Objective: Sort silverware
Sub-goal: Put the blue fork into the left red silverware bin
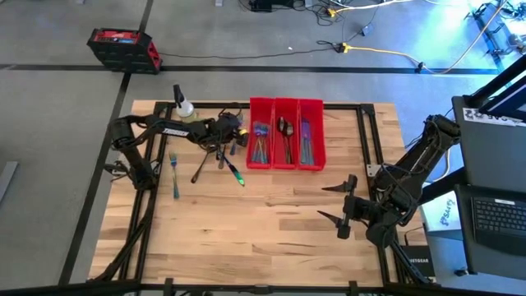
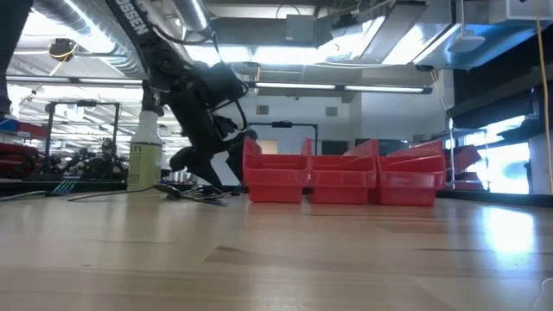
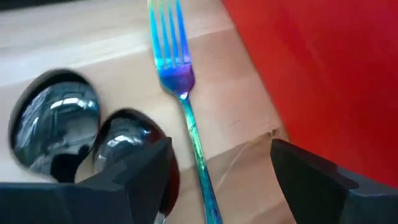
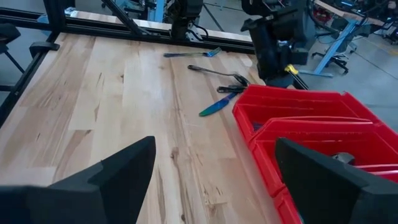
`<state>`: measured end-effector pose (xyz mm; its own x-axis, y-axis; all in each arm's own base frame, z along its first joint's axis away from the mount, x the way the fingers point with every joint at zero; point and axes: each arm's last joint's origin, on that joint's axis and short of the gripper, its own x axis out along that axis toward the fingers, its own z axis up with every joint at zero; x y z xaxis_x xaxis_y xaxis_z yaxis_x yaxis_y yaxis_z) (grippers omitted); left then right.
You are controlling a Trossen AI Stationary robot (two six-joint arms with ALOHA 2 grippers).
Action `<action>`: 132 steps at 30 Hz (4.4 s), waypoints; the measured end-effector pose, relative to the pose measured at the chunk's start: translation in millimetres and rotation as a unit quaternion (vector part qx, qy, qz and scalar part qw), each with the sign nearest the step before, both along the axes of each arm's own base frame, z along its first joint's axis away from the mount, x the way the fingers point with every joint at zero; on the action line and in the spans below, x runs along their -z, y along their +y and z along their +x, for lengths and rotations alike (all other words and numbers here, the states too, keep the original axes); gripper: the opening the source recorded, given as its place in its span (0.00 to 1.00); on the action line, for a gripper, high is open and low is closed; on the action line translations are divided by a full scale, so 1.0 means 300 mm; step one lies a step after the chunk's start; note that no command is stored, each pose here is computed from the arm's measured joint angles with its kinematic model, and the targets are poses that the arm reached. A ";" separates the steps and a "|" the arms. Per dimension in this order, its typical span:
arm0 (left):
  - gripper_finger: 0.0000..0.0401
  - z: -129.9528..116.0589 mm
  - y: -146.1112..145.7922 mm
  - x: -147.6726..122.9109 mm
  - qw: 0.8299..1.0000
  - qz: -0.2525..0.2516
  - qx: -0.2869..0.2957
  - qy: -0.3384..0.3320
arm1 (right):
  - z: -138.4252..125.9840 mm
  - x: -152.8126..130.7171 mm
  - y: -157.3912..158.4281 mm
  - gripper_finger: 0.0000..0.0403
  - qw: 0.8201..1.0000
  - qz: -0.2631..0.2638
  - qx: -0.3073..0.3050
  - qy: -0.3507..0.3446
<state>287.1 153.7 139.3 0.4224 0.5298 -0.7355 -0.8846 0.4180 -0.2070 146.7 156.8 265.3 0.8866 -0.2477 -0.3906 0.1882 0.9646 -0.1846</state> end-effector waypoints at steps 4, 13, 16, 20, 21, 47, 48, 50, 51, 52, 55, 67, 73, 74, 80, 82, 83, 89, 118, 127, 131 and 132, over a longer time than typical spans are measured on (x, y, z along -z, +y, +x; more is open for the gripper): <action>0.65 0.033 0.018 -0.016 0.999 0.027 0.012 0.019 | 0.001 0.002 0.001 0.78 1.000 -0.001 0.000 0.001; 0.65 0.011 0.035 0.004 0.995 0.042 0.000 0.090 | 0.001 0.002 0.002 0.78 1.000 0.003 -0.002 0.002; 0.65 0.010 0.034 0.004 0.995 0.043 0.004 0.094 | 0.001 0.002 0.002 0.78 1.000 0.003 -0.002 0.002; 0.60 0.013 0.035 0.009 0.995 0.038 0.004 0.088 | 0.000 0.002 0.002 0.78 1.000 0.002 -0.002 0.003; 0.60 0.015 0.035 0.013 0.996 0.036 0.006 0.087 | 0.000 0.002 0.002 0.78 1.000 0.001 -0.002 0.003; 0.31 0.020 0.042 0.047 0.995 0.037 -0.013 0.093 | 0.000 0.003 0.002 0.78 1.000 0.003 -0.006 0.007; 0.29 0.020 0.042 0.047 0.995 0.037 -0.013 0.093 | 0.000 0.003 0.002 0.78 1.000 0.003 -0.006 0.007; 0.25 0.020 0.042 0.047 0.995 0.037 -0.013 0.093 | 0.000 0.003 0.002 0.78 1.000 0.003 -0.006 0.007; 0.24 0.020 0.042 0.048 0.995 0.036 -0.013 0.093 | 0.000 0.003 0.002 0.78 1.000 0.003 -0.006 0.007; 0.23 0.020 0.042 0.048 0.995 0.036 -0.012 0.092 | 0.000 0.003 0.002 0.78 1.000 0.003 -0.006 0.007; 0.22 0.021 0.041 0.048 0.995 0.034 -0.010 0.092 | 0.000 0.003 0.002 0.78 1.000 0.003 -0.006 0.007; 0.19 0.023 0.038 0.048 0.995 0.033 -0.009 0.090 | 0.000 0.003 0.002 0.78 1.000 0.003 -0.006 0.007; 0.03 0.028 0.034 0.049 0.997 0.018 0.005 0.077 | 0.000 0.003 0.002 0.78 1.000 0.003 -0.006 0.007; 0.02 0.028 0.034 0.048 0.997 0.017 0.005 0.076 | 0.000 0.003 0.002 0.78 1.000 0.003 -0.007 0.007; 0.01 0.028 0.034 0.046 0.997 0.017 0.002 0.073 | 0.000 0.003 0.002 0.78 1.000 0.003 -0.007 0.007; 0.01 0.029 0.030 0.043 0.997 0.017 0.001 0.070 | 0.000 0.003 0.002 0.78 1.000 0.003 -0.006 0.007; 0.01 0.029 0.028 0.039 0.997 0.018 0.001 0.070 | 0.000 0.003 0.002 0.78 1.000 0.003 -0.007 0.007; 0.01 0.029 0.025 0.020 0.998 0.021 -0.004 0.055 | 0.000 0.003 0.002 0.78 1.000 0.003 -0.007 0.007; 0.53 0.049 0.034 0.000 0.998 0.038 0.034 0.028 | 0.000 0.003 0.003 0.78 1.000 0.005 -0.008 0.009; 0.60 0.026 0.049 -0.002 0.996 0.007 0.038 0.085 | 0.000 0.003 0.003 0.78 1.000 0.004 -0.009 0.010; 0.60 0.047 0.066 -0.016 0.995 -0.005 0.064 0.077 | 0.000 0.003 0.003 0.78 1.000 0.004 -0.009 0.010; 0.60 0.051 0.073 -0.011 0.994 -0.015 0.069 0.077 | 0.000 0.003 0.003 0.78 1.000 0.004 -0.009 0.010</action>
